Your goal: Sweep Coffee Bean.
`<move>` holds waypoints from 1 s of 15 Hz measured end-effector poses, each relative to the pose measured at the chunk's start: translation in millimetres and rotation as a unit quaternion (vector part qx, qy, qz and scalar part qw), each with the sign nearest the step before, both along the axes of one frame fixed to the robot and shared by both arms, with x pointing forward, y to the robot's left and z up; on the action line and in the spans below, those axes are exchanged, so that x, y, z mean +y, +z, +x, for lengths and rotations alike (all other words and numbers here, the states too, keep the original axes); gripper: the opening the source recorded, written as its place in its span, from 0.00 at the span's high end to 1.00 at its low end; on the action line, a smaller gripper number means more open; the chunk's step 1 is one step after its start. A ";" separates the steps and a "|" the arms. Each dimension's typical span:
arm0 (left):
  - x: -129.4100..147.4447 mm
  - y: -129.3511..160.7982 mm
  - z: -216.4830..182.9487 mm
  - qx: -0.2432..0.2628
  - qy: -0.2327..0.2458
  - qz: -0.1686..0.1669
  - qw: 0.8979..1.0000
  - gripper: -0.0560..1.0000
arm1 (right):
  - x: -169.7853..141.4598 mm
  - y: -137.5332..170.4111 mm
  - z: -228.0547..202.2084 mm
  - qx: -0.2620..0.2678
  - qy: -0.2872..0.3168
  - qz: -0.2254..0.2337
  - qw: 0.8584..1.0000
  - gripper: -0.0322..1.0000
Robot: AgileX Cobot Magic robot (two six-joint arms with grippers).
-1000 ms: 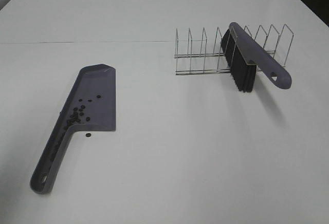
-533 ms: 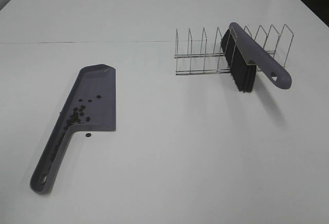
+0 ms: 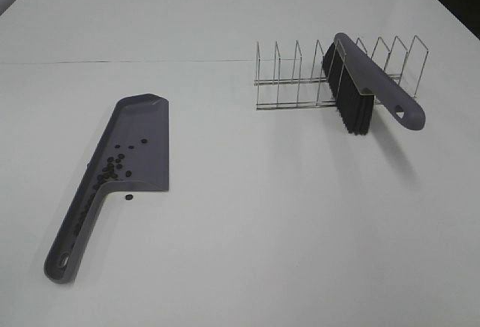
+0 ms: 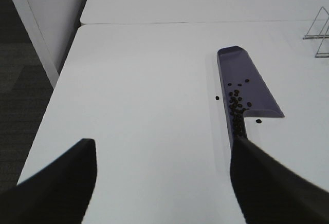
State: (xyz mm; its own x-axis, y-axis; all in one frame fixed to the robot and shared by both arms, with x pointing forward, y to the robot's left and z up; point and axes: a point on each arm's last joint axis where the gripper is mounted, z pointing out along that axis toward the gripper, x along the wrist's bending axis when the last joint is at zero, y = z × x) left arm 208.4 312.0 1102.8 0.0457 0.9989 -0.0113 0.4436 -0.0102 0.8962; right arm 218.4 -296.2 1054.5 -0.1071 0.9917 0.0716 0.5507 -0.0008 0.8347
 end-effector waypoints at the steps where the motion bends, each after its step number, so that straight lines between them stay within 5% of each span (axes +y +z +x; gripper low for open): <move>1: 0.7 -3.2 -4.3 -0.009 0.000 -0.001 1.000 0.33 | 0.2 -4.0 1.6 0.007 0.001 -0.002 1.000 0.45; 6: -1.3 -43.2 9.0 0.048 0.000 0.006 0.999 0.33 | 1.1 -15.9 11.9 0.004 0.006 -0.009 1.000 0.45; 15: -3.6 -46.7 21.6 0.003 -0.015 0.021 1.000 0.33 | 1.6 -18.3 16.2 -0.008 0.005 -0.007 1.000 0.45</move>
